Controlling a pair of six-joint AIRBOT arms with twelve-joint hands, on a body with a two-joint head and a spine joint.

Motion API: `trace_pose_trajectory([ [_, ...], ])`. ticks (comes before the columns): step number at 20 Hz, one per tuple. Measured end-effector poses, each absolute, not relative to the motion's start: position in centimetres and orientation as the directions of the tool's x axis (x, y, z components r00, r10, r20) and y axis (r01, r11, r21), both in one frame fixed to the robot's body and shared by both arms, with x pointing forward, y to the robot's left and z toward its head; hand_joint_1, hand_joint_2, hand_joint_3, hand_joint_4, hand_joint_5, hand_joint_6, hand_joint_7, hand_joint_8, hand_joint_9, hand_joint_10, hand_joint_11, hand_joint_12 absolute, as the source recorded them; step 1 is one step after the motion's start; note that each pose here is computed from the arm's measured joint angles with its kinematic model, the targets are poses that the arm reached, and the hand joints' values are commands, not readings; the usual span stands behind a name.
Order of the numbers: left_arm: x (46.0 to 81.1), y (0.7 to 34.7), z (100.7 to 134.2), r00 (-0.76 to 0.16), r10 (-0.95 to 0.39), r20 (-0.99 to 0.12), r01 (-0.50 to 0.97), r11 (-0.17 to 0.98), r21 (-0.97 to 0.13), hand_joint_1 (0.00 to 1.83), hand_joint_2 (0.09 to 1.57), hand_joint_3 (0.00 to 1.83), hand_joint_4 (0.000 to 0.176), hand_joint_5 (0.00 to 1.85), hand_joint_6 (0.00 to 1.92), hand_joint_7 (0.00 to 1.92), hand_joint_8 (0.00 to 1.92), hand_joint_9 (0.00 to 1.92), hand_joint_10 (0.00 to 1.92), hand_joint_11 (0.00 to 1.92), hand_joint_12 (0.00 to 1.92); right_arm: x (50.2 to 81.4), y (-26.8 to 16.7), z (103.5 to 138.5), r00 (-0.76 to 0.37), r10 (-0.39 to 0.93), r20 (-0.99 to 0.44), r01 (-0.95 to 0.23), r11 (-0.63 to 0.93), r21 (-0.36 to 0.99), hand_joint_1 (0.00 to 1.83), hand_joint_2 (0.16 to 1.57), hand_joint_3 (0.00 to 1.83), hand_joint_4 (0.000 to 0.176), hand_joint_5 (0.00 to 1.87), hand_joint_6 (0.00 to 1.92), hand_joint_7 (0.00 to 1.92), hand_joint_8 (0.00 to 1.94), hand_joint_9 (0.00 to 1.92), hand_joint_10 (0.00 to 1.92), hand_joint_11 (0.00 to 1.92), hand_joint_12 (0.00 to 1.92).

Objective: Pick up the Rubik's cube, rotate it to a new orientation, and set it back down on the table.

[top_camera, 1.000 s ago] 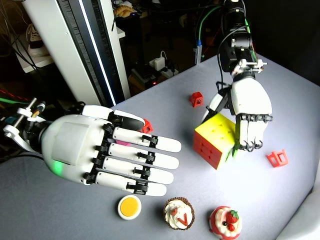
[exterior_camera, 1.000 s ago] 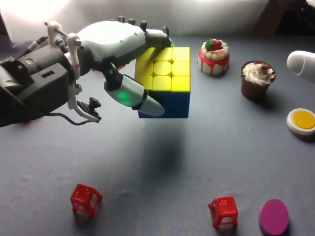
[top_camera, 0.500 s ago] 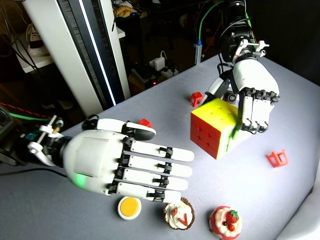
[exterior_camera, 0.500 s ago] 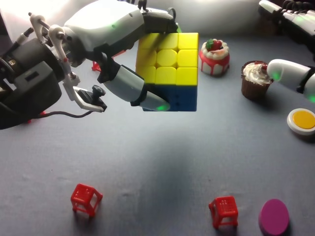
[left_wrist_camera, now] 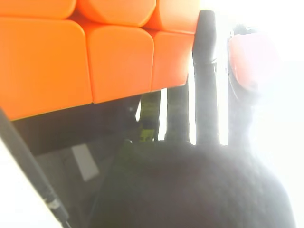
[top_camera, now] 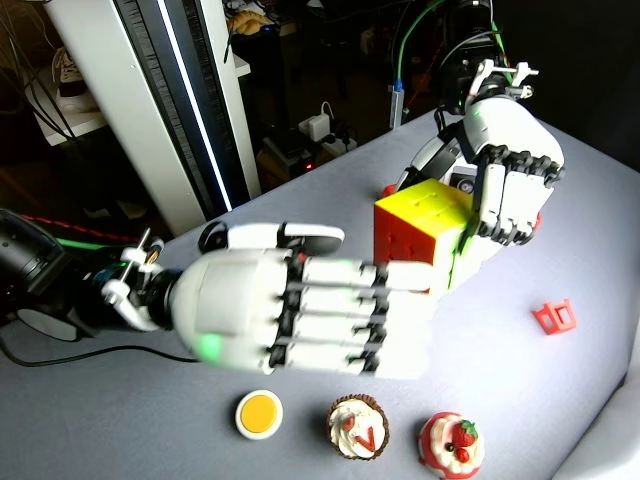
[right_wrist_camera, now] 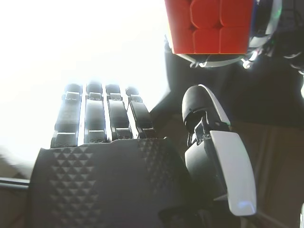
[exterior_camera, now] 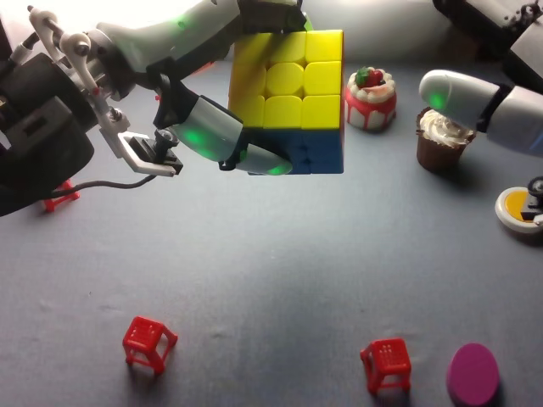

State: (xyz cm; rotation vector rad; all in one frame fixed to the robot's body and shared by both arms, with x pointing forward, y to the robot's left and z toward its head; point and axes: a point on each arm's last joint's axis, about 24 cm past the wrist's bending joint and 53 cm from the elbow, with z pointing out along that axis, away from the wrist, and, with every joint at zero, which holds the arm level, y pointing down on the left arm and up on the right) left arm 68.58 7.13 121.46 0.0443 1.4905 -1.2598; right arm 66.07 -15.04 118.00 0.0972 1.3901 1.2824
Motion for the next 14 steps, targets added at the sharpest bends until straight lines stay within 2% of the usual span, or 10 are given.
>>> trace_pose_trajectory([
  [2,68.5,7.1,121.8,-0.363,-0.579,-0.73,0.633,0.421,-0.65,1.22,0.52,1.6,0.0,0.96,1.8,1.09,1.92,1.37,1.92,1.47,1.92,66.4,-14.8,117.9,-0.312,0.693,-0.65,-0.593,0.392,0.703,0.1,1.32,0.0,0.0,0.06,0.02,0.05,0.01,0.02,0.16,0.01,0.02],
  [3,68.4,7.1,122.0,-0.36,-0.582,-0.729,0.637,0.418,-0.648,1.36,0.54,1.55,0.0,1.1,1.9,1.01,1.92,1.39,1.92,1.48,1.92,66.6,-14.8,117.7,-0.312,0.696,-0.647,-0.589,0.393,0.706,0.05,1.33,0.0,0.0,0.04,0.01,0.03,0.0,0.0,0.09,0.0,0.0],
  [5,68.2,7.2,122.6,-0.349,-0.587,-0.73,0.651,0.409,-0.64,1.22,0.52,1.59,0.0,0.97,1.77,1.08,1.92,1.29,1.92,1.34,1.92,67.0,-14.4,117.5,-0.312,0.696,-0.647,-0.59,0.392,0.706,0.0,1.34,0.0,0.0,0.0,0.0,0.0,0.0,0.0,0.0,0.0,0.0],
  [6,68.1,7.2,123.1,-0.34,-0.586,-0.735,0.66,0.408,-0.631,1.36,0.54,1.54,0.0,1.01,1.89,1.0,1.92,1.32,1.92,1.4,1.92,67.0,-14.1,117.3,-0.317,0.694,-0.647,-0.589,0.391,0.708,0.0,1.35,0.0,0.0,0.0,0.0,0.0,0.0,0.0,0.0,0.0,0.0],
  [7,68.0,7.2,123.4,-0.332,-0.589,-0.736,0.668,0.404,-0.625,1.24,0.55,1.54,0.0,0.92,1.83,1.05,1.92,1.26,1.92,1.32,1.92,67.0,-13.9,117.1,-0.32,0.689,-0.651,-0.592,0.391,0.705,0.03,1.35,0.0,0.0,0.0,0.0,0.0,0.0,0.0,0.0,0.0,0.0],
  [9,67.9,7.3,124.2,-0.32,-0.602,-0.732,0.68,0.391,-0.619,1.21,0.74,1.13,0.0,0.79,1.52,0.88,1.91,1.16,1.92,1.24,1.92,66.9,-13.4,116.7,-0.331,0.68,-0.654,-0.593,0.389,0.705,0.01,1.36,0.0,0.0,0.0,0.0,0.0,0.0,0.0,0.0,0.0,0.0],
  [11,67.8,7.4,124.7,-0.311,-0.608,-0.731,0.689,0.385,-0.614,1.22,0.64,1.33,0.0,0.85,1.65,0.94,1.92,1.15,1.92,1.28,1.92,67.0,-12.7,116.5,-0.341,0.667,-0.662,-0.597,0.391,0.701,0.0,1.34,0.0,0.0,0.0,0.0,0.0,0.0,0.0,0.0,0.0,0.0],
  [12,67.6,7.2,124.9,-0.31,-0.606,-0.732,0.695,0.381,-0.61,1.36,0.64,1.25,0.0,0.83,1.5,0.9,1.8,0.95,1.92,1.26,1.92,67.0,-12.6,116.5,-0.34,0.667,-0.663,-0.6,0.389,0.699,0.05,1.34,0.0,0.0,0.0,0.0,0.0,0.0,0.0,0.0,0.0,0.0],
  [13,67.4,7.1,125.0,-0.306,-0.603,-0.737,0.702,0.38,-0.603,1.39,0.61,1.26,0.0,0.91,1.4,0.92,1.73,0.92,1.92,1.27,1.92,67.1,-12.5,116.4,-0.341,0.667,-0.662,-0.601,0.388,0.699,0.01,1.34,0.0,0.0,0.0,0.0,0.0,0.0,0.0,0.0,0.0,0.0],
  [14,67.4,7.0,125.2,-0.303,-0.601,-0.739,0.706,0.379,-0.598,1.22,0.69,1.27,0.0,0.81,1.65,0.91,1.88,1.07,1.92,1.26,1.92,67.1,-12.2,116.3,-0.346,0.664,-0.663,-0.599,0.388,0.701,0.0,1.34,0.0,0.0,0.0,0.0,0.0,0.0,0.0,0.0,0.0,0.0],
])
